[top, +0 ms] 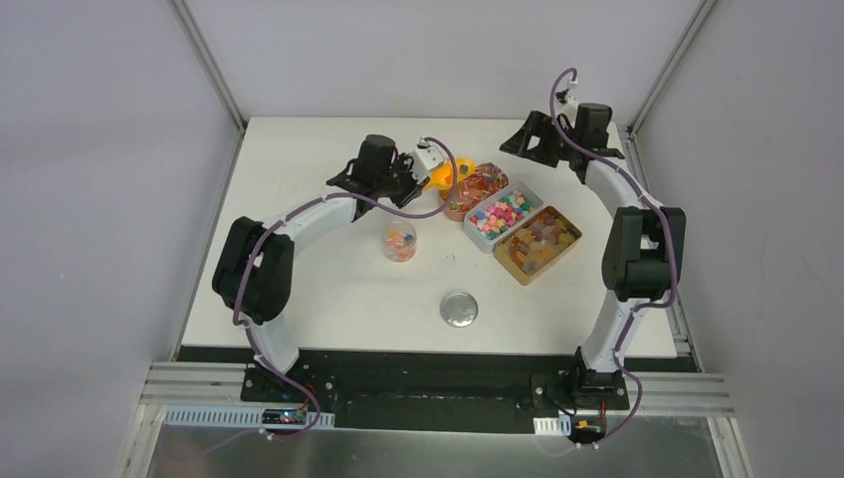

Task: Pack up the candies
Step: Place the fake candies in the packing bottle.

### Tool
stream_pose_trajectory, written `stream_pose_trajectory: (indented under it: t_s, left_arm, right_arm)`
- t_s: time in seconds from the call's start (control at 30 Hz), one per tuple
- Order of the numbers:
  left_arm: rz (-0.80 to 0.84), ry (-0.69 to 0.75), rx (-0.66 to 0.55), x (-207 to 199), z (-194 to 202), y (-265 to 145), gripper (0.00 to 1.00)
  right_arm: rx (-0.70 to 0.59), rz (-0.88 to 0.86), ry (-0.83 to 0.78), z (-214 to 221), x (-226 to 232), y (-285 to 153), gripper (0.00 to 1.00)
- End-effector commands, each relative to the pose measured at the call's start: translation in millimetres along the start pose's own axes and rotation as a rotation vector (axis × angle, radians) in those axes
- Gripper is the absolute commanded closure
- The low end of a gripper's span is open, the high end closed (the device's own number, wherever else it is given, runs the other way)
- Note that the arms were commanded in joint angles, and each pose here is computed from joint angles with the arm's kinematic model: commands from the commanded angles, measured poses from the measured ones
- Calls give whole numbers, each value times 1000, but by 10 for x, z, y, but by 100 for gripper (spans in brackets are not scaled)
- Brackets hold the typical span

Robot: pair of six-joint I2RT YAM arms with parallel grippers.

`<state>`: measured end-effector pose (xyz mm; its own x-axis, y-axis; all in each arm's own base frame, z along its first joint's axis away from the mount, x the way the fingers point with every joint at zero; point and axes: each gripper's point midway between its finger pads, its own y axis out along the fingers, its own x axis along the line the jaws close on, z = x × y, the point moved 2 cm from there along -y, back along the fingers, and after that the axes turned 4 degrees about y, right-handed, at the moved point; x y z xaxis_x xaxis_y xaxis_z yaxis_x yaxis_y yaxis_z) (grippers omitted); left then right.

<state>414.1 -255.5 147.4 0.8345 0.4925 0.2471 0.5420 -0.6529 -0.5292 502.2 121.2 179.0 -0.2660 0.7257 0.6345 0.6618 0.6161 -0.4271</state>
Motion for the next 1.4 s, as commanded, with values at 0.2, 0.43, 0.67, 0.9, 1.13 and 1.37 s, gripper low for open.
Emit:
stream_pose_trajectory:
  t_s: [0.2,0.43,0.67,0.9,1.13,1.37]
  left_arm:
    - [-173,-2,-60,190,-506,-802,100]
    - [-198,-59,-33,65,-565,-1314,100]
    - [-193,-92,30,-139,-420,-1712,100]
    - [-187,-121,122,-319,-164,-1956,100]
    - [-172,-130,260,-454,155,-2081,100]
    - [-116,-109,292,-578,194,-2143,100]
  right_arm:
    - [-48,-44,-102,84,718,-450,0]
    - [-62,-56,-170,299,1020,-627,0]
    - [-78,-44,-205,328,1063,-719,0]
    - [-93,3,-225,333,991,-757,0]
    - [-125,2,-244,262,1032,-795,0]
    - [-135,0,-255,267,1019,-804,0]
